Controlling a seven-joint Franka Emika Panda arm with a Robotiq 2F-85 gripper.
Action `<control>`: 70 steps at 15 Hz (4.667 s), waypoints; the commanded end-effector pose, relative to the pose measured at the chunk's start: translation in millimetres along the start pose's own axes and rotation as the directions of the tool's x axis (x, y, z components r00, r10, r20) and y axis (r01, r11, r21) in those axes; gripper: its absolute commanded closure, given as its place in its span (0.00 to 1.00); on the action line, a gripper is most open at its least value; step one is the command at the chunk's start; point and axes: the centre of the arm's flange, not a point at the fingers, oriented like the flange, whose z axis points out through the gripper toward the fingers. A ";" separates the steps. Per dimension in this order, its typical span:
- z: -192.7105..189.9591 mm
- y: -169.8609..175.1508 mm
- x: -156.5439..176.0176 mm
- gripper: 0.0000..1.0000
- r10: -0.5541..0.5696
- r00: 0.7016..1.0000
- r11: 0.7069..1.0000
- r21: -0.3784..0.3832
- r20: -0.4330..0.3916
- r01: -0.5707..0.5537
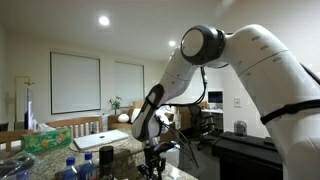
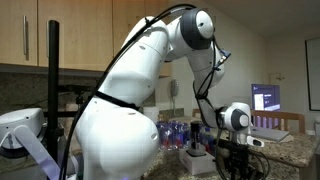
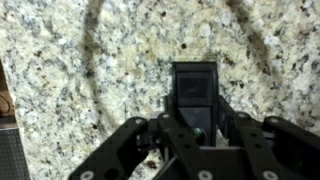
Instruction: Stack the objects to the right of the box on top of the box
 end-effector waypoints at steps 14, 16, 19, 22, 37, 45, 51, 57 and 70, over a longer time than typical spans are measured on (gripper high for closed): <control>-133.8 1.7 -90.6 0.82 0.391 0.918 0.899 0.184 0.067 -0.397; -177.4 -15.2 -98.6 0.82 0.402 0.915 0.900 0.198 -0.038 -0.387; -248.4 -58.8 -119.4 0.82 0.376 0.902 0.922 0.179 -0.211 -0.343; -296.9 -110.5 -143.1 0.82 0.318 0.880 0.948 0.130 -0.353 -0.290; -244.7 -210.5 -180.5 0.82 0.011 0.986 1.000 0.006 -0.165 -0.010; -226.1 -211.7 -192.3 0.82 -0.008 1.000 1.000 -0.004 -0.018 0.008; -228.7 -209.8 -186.0 0.82 0.016 1.000 1.000 -0.002 -0.018 -0.016; -228.9 -201.1 -166.8 0.82 0.034 0.999 0.999 0.025 -0.005 -0.034; -234.0 -211.8 -147.5 0.82 0.015 1.000 0.999 0.039 0.013 -0.015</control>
